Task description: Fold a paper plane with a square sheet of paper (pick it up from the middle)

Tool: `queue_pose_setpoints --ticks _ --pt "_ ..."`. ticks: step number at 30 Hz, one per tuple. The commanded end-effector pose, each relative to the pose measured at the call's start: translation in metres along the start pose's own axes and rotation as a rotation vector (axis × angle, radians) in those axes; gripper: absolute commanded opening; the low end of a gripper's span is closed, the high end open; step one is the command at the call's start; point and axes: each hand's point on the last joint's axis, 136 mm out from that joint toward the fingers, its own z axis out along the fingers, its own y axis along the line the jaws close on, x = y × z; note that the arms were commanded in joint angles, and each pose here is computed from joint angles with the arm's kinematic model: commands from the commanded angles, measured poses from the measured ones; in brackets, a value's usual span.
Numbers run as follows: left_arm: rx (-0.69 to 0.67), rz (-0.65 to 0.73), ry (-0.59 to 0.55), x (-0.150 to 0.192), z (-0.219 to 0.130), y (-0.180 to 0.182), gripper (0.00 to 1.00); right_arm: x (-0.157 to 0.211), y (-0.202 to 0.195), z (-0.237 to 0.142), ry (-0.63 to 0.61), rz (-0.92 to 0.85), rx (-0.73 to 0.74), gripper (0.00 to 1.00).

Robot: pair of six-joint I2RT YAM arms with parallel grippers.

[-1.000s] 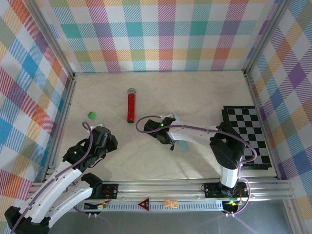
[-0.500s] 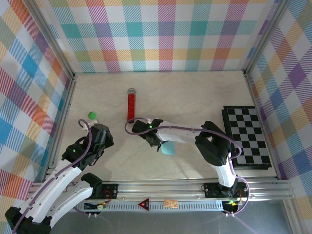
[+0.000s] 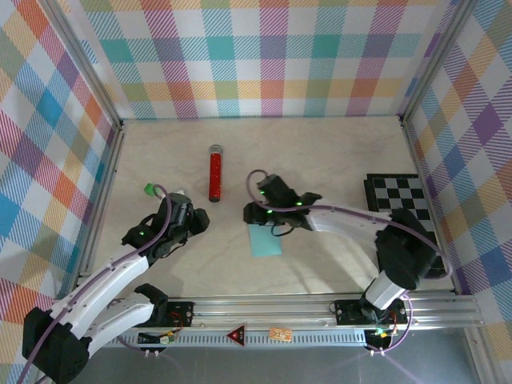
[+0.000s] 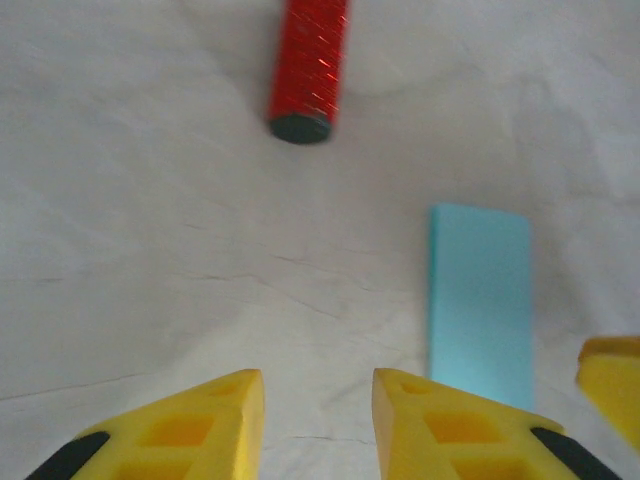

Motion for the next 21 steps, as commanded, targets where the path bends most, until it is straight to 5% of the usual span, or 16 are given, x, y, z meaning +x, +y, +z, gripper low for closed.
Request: queue_pose_setpoints --ticks 1,10,21 --pt "0.270 -0.021 0.072 0.005 0.018 -0.051 0.34 -0.001 -0.023 -0.003 0.014 0.159 -0.144 0.39" --pt "0.388 -0.136 0.291 0.036 0.071 -0.084 0.38 0.021 -0.055 0.007 0.212 0.258 -0.232 0.10" --pt "0.350 -0.202 0.487 0.084 0.115 -0.084 0.41 0.038 -0.072 0.019 0.309 0.326 -0.245 0.10"
